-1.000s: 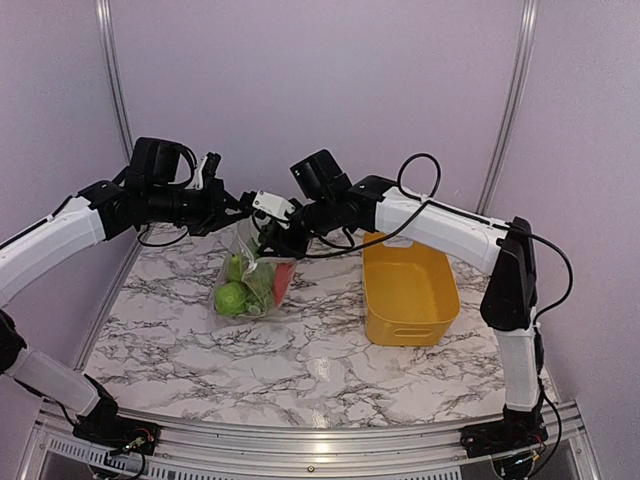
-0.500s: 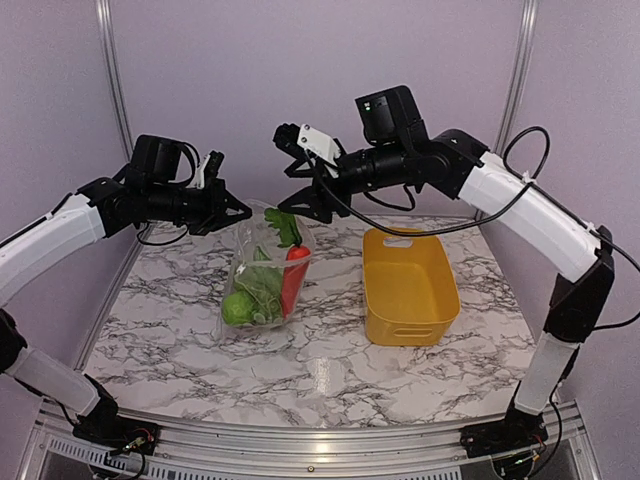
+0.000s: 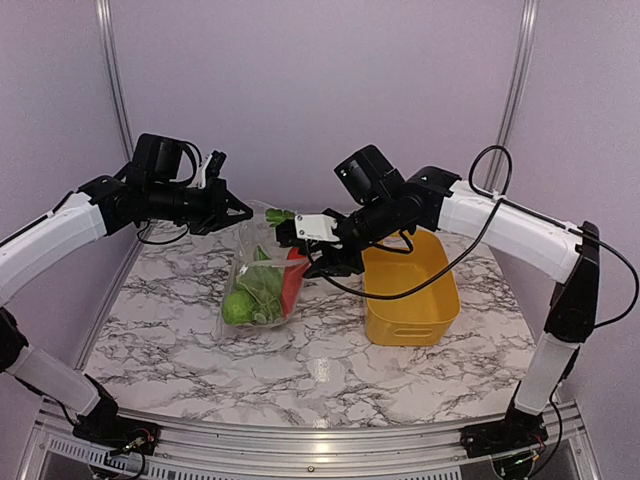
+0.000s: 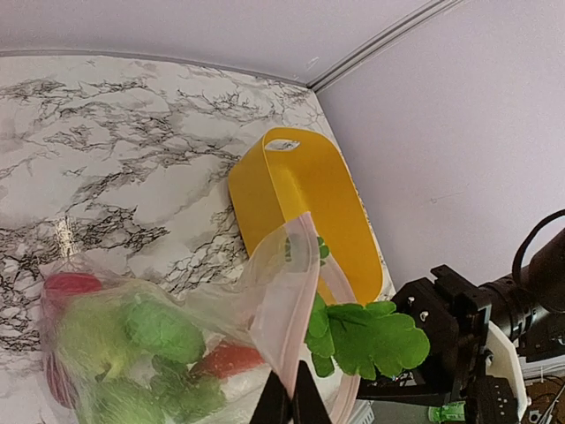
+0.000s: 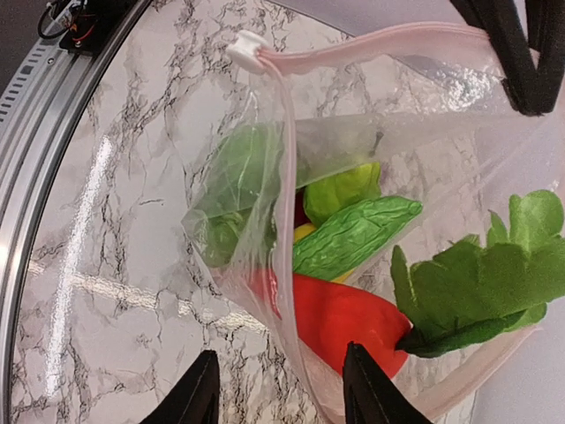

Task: Place the food in the zip-top bag and seal the zipper
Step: Pass from the left arm to the right

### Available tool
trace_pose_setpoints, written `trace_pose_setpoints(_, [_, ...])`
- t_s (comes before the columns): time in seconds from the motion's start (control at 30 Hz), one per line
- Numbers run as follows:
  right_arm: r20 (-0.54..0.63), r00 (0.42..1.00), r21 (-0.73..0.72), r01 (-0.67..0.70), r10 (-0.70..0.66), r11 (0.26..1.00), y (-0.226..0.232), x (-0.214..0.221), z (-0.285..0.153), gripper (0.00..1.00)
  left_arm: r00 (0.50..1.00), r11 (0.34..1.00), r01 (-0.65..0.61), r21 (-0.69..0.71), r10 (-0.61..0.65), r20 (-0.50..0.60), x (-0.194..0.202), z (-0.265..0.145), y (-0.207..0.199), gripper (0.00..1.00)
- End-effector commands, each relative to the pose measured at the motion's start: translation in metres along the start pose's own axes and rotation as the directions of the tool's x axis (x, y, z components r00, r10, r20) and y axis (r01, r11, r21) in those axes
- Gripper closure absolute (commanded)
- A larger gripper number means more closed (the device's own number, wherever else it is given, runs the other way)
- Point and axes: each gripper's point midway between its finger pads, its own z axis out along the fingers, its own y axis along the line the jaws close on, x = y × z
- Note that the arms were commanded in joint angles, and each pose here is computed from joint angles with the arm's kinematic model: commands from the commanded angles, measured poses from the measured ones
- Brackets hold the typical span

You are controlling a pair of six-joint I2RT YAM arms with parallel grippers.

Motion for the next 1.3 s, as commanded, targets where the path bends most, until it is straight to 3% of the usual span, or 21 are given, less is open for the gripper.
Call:
trace_pose_setpoints(0.0, [-0.020,0.999,0.017,0.047,-0.046,0.999,-0.005,0.002,0.007,0.55,1.000,0.999,-0.025,0.026,0.025,0.010,-0.008,-0.005,-0.011,0.99])
trace_pose_setpoints(0.1, [-0.021,0.998,0.015,0.051,-0.051,0.999,-0.007,0.003,0.015,0.63,1.000,0.999,-0.024,0.024,0.024,0.005,-0.006,-0.004,-0.009,1.00])
trace_pose_setpoints(0.23, [-0.017,0.998,0.008,0.054,-0.053,0.999,-0.010,0.001,0.020,0.96,1.000,0.999,-0.028,0.023,0.027,0.005,-0.006,-0.004,-0.009,1.00])
trace_pose_setpoints(0.27, [-0.014,0.998,0.007,0.057,-0.057,0.998,-0.011,-0.001,0.020,1.00,1.000,0.999,-0.031,0.022,0.031,0.003,-0.006,-0.003,-0.009,0.99])
trace_pose_setpoints(0.33, [0.006,0.998,0.027,0.062,-0.063,0.998,-0.017,-0.012,0.012,1.00,0.998,0.998,-0.058,0.022,0.058,0.004,-0.008,-0.004,-0.010,0.94])
trace_pose_setpoints(0.47, [0.104,0.991,0.137,0.075,-0.090,0.988,-0.040,-0.055,-0.032,1.00,0.989,0.990,-0.138,-0.041,0.139,0.044,-0.016,-0.016,-0.007,0.56])
trace_pose_setpoints(0.57, [0.154,0.984,0.188,0.065,-0.095,0.980,-0.051,-0.075,-0.052,1.00,0.960,0.965,-0.236,-0.110,0.249,0.128,-0.022,-0.046,-0.008,0.40])
trace_pose_setpoints(0.7, [0.138,0.988,0.145,0.042,-0.062,0.989,-0.046,-0.065,-0.035,1.00,0.903,0.948,-0.290,-0.135,0.317,0.290,-0.008,-0.087,-0.002,0.25])
trace_pose_setpoints(0.93, [0.182,0.983,0.155,0.000,-0.029,0.988,-0.053,-0.079,-0.042,1.00,0.870,0.938,-0.344,-0.045,0.337,0.361,0.036,-0.109,0.005,0.23])
trace_pose_setpoints(1.27, [0.217,0.976,0.172,-0.037,-0.001,0.984,-0.059,-0.091,-0.055,1.00,0.805,0.905,-0.421,-0.061,0.403,0.435,0.031,-0.093,0.012,0.35])
